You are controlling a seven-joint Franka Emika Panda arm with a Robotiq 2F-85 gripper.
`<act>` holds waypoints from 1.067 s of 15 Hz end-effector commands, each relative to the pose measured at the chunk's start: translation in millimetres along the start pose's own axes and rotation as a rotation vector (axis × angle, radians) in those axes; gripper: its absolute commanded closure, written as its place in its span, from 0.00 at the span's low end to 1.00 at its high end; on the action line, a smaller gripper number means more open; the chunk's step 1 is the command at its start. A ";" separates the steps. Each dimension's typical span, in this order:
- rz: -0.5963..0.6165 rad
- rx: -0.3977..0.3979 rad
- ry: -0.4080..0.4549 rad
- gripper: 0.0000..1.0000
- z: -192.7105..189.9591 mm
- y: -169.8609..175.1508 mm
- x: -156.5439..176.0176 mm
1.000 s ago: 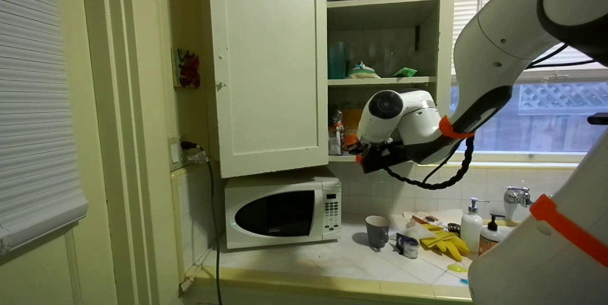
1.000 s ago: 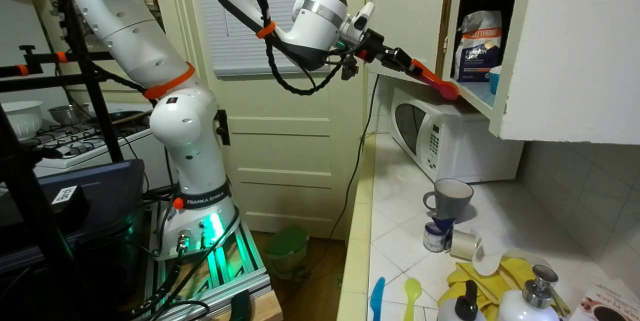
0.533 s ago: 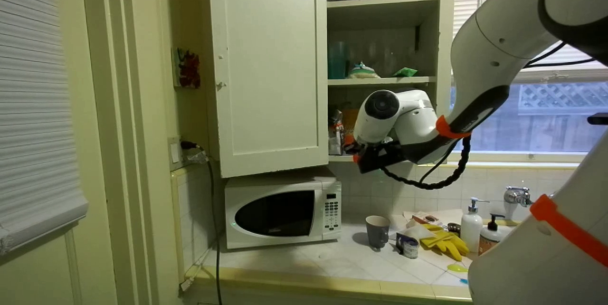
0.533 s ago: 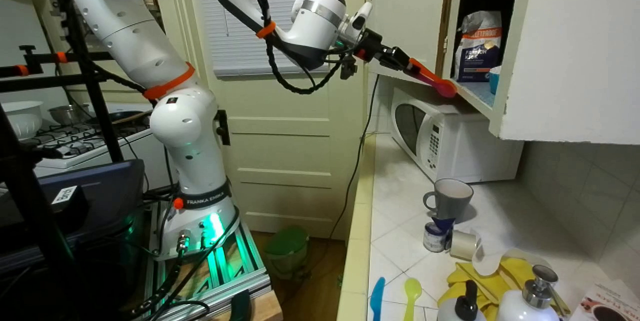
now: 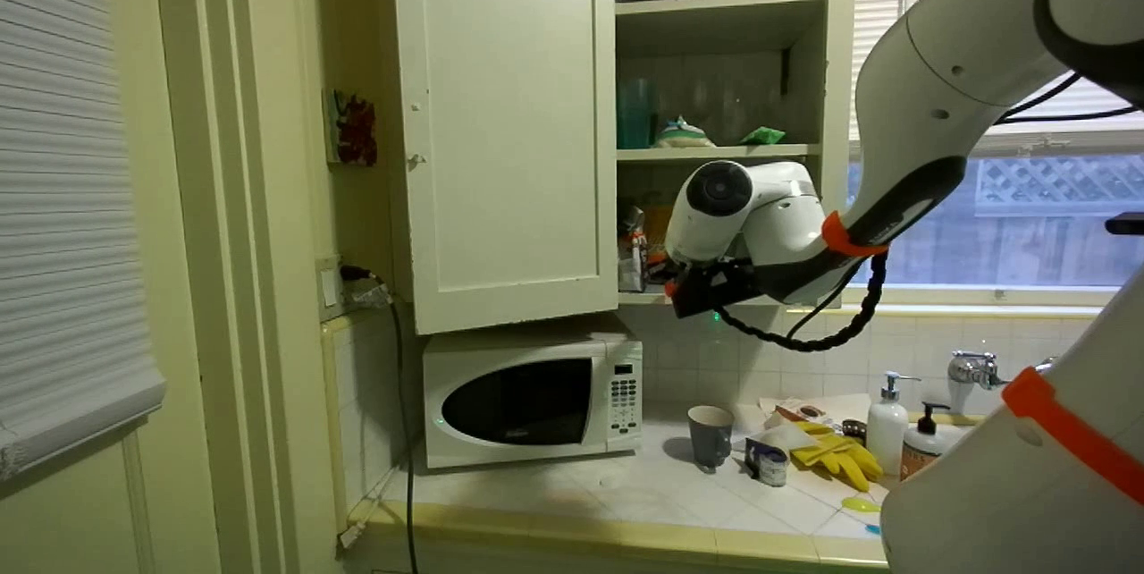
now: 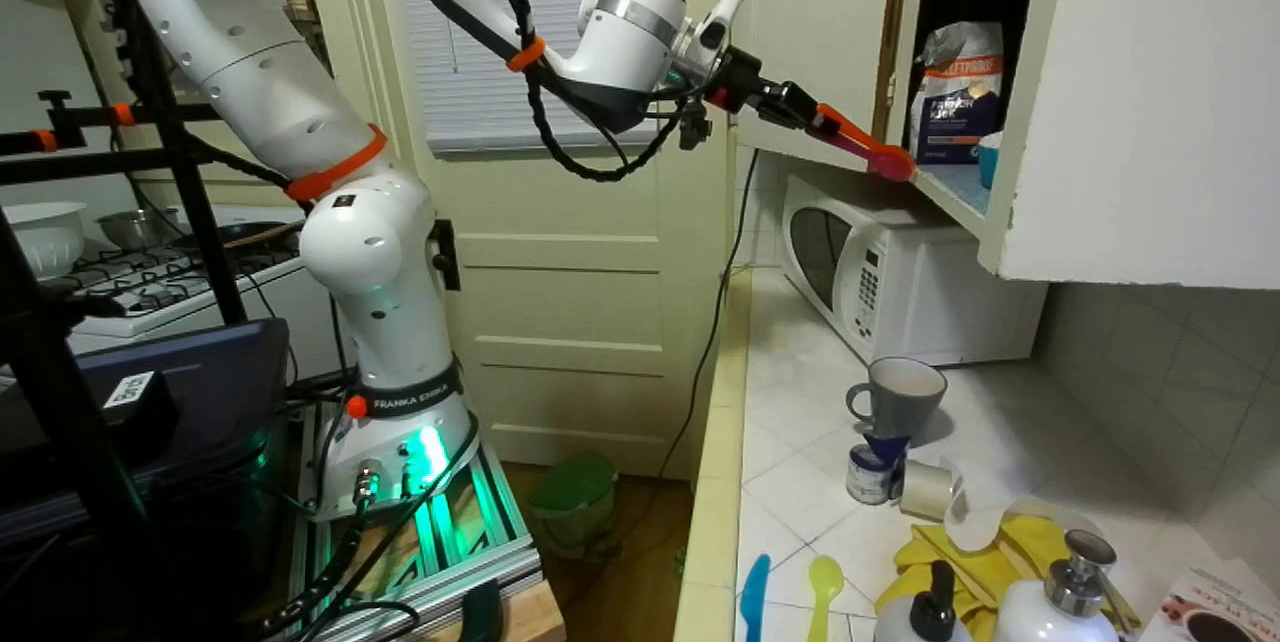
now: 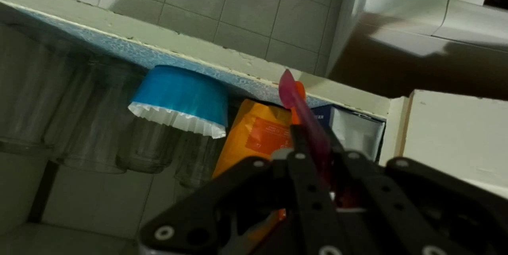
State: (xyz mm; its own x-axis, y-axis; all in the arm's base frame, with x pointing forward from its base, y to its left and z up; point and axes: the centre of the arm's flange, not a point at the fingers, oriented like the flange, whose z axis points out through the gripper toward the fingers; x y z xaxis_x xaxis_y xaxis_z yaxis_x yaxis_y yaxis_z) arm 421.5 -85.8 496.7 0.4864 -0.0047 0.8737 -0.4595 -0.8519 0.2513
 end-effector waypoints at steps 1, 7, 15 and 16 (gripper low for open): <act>0.014 -0.040 0.012 0.97 -15.5 4.8 2.3; 0.032 -0.100 0.083 0.97 -19.7 16.6 13.2; 0.079 -0.207 0.145 0.97 -9.0 39.5 20.8; 0.081 -0.216 0.148 0.97 -5.1 43.8 21.3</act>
State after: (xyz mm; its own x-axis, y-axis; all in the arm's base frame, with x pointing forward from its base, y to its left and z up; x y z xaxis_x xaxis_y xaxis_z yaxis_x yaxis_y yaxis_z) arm 405.4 -105.8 532.5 0.3651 0.0210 0.9307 -0.6148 -0.7453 0.2580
